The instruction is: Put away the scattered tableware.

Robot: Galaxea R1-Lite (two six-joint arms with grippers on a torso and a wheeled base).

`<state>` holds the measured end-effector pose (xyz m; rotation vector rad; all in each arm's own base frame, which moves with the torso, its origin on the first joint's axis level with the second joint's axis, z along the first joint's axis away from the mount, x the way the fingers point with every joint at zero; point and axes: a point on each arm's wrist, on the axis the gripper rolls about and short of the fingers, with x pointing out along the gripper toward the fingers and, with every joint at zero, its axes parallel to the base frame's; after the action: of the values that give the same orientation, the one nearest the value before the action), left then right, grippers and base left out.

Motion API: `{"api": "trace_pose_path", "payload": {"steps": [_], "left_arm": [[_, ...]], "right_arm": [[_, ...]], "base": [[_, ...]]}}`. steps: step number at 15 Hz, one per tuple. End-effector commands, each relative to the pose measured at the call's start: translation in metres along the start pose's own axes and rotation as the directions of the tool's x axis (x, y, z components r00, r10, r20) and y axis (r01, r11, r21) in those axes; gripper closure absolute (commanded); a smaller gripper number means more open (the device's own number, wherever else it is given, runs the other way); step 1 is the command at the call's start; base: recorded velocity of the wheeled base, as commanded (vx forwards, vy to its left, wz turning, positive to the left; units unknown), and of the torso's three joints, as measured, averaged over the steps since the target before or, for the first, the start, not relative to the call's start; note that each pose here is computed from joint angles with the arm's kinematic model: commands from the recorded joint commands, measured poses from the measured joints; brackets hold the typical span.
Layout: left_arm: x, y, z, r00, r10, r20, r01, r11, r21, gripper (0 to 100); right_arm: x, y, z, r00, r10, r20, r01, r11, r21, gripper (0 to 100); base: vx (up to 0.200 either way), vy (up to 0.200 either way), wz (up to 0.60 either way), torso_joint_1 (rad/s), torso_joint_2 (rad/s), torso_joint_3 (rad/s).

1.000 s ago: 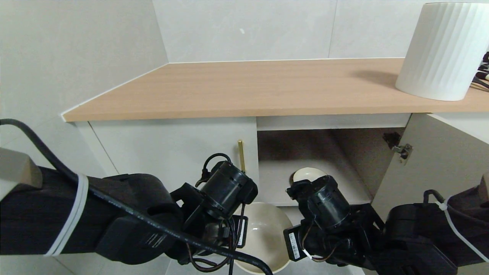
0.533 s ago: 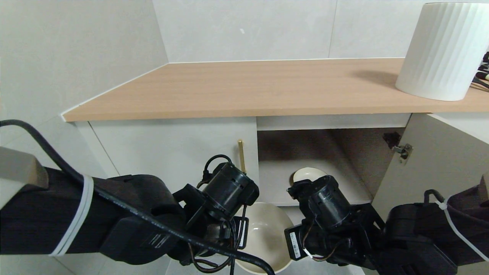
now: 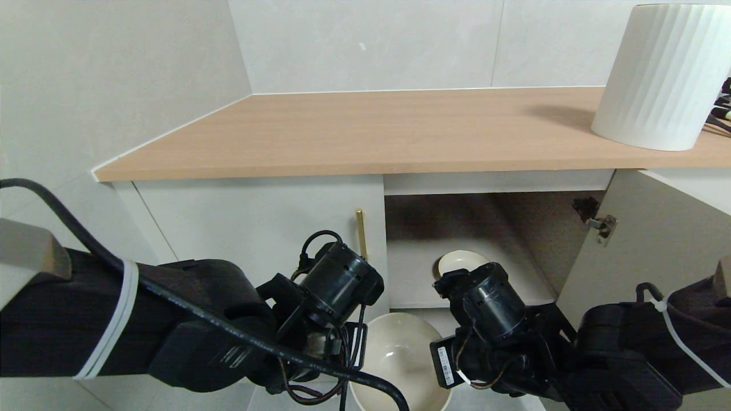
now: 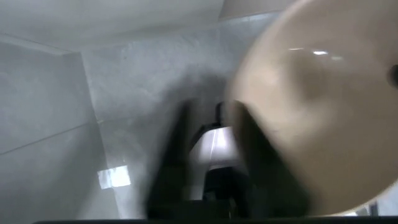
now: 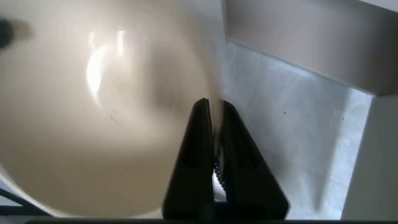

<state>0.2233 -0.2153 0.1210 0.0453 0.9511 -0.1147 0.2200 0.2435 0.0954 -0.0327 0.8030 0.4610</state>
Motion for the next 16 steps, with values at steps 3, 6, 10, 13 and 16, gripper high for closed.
{"api": "trace_pose_path", "payload": {"steps": [3, 6, 10, 13, 16], "left_arm": [[0.000, -0.001, 0.000, 1.000, -0.007, 0.002, 0.007, 1.000, -0.003, 0], [-0.002, -0.001, 0.001, 1.000, -0.009, 0.005, 0.009, 1.000, -0.004, 0], [-0.002, 0.000, 0.001, 1.000, -0.010, 0.008, 0.010, 1.000, -0.006, 0], [-0.003, 0.000, 0.002, 1.000, -0.010, 0.009, 0.010, 1.000, -0.008, 0], [-0.002, 0.001, 0.002, 1.000, -0.008, 0.009, 0.008, 1.000, -0.011, 0]], "right_arm": [[0.001, 0.001, -0.001, 1.000, 0.004, -0.001, -0.004, 1.000, 0.000, 100], [0.005, 0.000, -0.003, 1.000, -0.001, -0.015, 0.001, 1.000, -0.006, 100], [0.036, -0.012, -0.018, 0.991, -0.104, -0.086, 0.103, 0.995, -0.016, 100], [0.046, -0.028, -0.015, 0.983, -0.159, -0.089, 0.161, 0.987, 0.019, 100], [0.059, -0.054, -0.005, 0.977, -0.209, -0.043, 0.213, 0.968, 0.133, 100]], "base": [[0.000, 0.000, 0.00, 0.000, 0.00, 0.000], [0.000, 0.000, 0.00, 0.000, 0.00, 0.000], [0.000, 0.000, 0.00, 0.000, 0.00, 0.000], [0.000, 0.000, 0.00, 0.000, 0.00, 0.000], [0.000, 0.000, 0.00, 0.000, 0.00, 0.000]]}}
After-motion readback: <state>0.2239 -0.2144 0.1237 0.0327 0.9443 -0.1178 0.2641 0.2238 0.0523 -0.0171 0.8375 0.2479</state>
